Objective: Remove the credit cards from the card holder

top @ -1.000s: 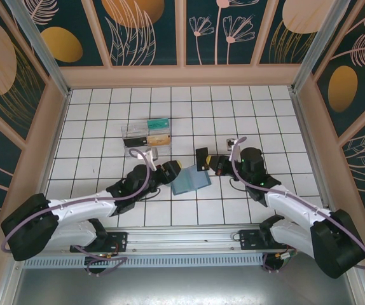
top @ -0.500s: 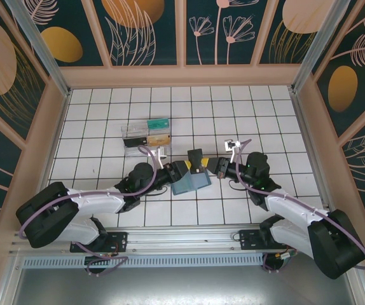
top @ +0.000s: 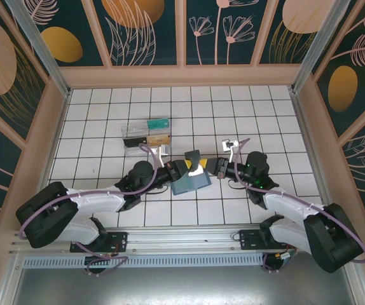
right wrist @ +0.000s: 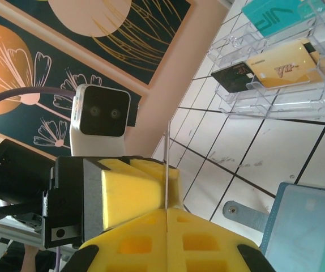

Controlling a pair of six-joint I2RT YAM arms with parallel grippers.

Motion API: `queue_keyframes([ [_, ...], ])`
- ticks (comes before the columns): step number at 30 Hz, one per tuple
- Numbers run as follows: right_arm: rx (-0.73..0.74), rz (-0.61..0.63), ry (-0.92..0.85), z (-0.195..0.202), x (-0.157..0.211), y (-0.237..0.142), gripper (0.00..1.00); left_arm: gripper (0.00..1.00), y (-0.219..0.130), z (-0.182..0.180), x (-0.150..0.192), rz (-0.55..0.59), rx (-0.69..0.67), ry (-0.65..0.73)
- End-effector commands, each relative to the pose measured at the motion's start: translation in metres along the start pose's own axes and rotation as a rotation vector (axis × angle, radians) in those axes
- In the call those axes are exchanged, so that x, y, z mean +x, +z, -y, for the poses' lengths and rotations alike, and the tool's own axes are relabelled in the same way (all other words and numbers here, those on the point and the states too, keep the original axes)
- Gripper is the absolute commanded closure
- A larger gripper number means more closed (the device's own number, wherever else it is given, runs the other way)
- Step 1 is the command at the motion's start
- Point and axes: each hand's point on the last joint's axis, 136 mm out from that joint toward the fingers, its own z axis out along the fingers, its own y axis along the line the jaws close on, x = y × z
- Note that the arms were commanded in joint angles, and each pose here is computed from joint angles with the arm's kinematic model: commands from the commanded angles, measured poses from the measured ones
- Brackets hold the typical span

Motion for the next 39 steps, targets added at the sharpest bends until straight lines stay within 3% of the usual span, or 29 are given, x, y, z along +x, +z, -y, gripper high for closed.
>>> queue_keyframes([
  [1, -0.044, -0.007, -0.03, -0.008, 0.001, 0.0, 1.0, 0.91, 0.003, 0.026, -0.008, 0.008, 0.086, 0.018],
  [2, -0.035, -0.004, -0.028, -0.006, 0.0, 0.0, 1.0, 0.96, 0.003, 0.026, -0.008, 0.008, 0.085, 0.018],
  [3, -0.024, -0.003, -0.026, -0.004, 0.0, 0.001, 0.91, 0.99, 0.002, 0.026, -0.008, 0.01, 0.082, 0.019],
  [5, 0.013, 0.006, -0.017, 0.004, -0.001, 0.001, 0.58, 1.0, 0.0, 0.026, -0.01, 0.014, 0.068, 0.029],
  [7, 0.053, 0.021, -0.02, 0.011, -0.003, 0.0, 0.39, 1.0, -0.002, 0.023, -0.011, 0.021, 0.04, 0.041],
  [10, 0.133, 0.042, -0.035, 0.023, -0.007, -0.002, 0.26, 1.0, -0.007, 0.013, -0.013, 0.022, -0.043, 0.086],
  [13, 0.221, 0.075, -0.055, 0.035, -0.014, -0.006, 0.16, 1.0, -0.015, -0.006, -0.02, 0.021, -0.217, 0.185],
  [23, 0.318, 0.142, -0.117, 0.043, -0.015, -0.015, 0.1, 1.0, -0.084, -0.061, -0.081, -0.019, -0.956, 0.741],
  [26, 0.364, 0.164, -0.112, 0.048, -0.016, -0.019, 0.01, 1.0, -0.094, -0.074, -0.082, -0.169, -1.041, 1.002],
  [29, 0.347, 0.165, -0.121, 0.042, -0.014, -0.019, 0.01, 1.0, -0.107, -0.083, -0.093, -0.28, -1.166, 1.235],
  [32, 0.35, 0.185, -0.122, 0.04, -0.015, -0.021, 0.01, 1.0, -0.108, -0.085, -0.101, -0.377, -1.202, 1.459],
  [35, 0.331, 0.226, -0.127, 0.038, -0.014, -0.024, 0.01, 1.0, -0.105, -0.085, -0.098, -0.462, -1.139, 1.642],
  [39, 0.31, 0.286, -0.169, 0.032, -0.014, -0.029, 0.01, 1.0, -0.106, -0.097, -0.096, -0.574, -1.071, 1.756],
])
